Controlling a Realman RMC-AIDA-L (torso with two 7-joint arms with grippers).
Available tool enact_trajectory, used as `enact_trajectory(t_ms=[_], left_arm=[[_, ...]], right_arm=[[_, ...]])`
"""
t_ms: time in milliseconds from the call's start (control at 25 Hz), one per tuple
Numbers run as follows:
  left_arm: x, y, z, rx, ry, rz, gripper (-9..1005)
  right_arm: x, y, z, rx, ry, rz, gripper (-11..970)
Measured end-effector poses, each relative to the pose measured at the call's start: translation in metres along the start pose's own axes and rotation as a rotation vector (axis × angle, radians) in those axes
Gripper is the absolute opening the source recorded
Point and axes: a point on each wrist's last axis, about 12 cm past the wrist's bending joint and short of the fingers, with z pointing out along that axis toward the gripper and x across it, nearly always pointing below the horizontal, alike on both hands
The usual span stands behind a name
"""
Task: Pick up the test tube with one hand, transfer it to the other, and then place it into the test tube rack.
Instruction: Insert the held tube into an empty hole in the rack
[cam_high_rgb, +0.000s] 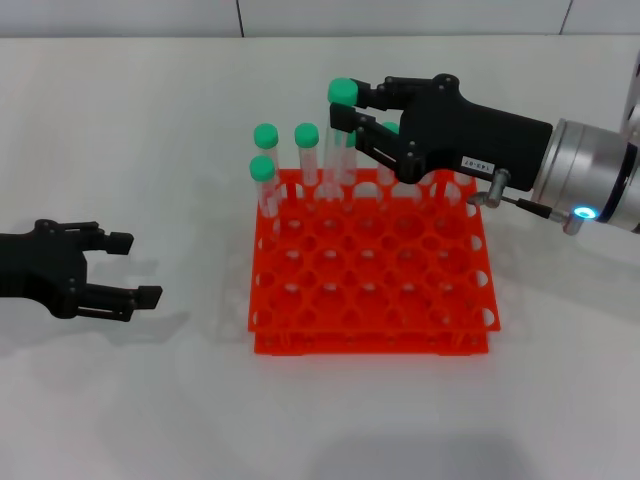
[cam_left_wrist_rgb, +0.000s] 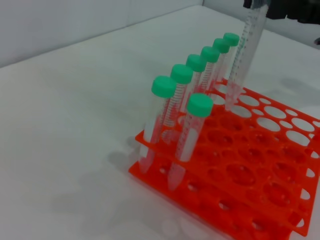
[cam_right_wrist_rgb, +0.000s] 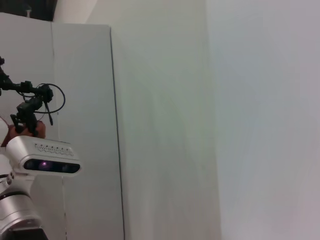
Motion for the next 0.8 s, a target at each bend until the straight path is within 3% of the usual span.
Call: enact_trajectory(t_ms=[800], left_arm=[[0.0044, -0.0043, 0.0024, 0.031, 0.012, 0.027, 894]], right_arm=[[0.0018, -0.0001, 0.0085, 0.007, -0.005, 0.000, 249]])
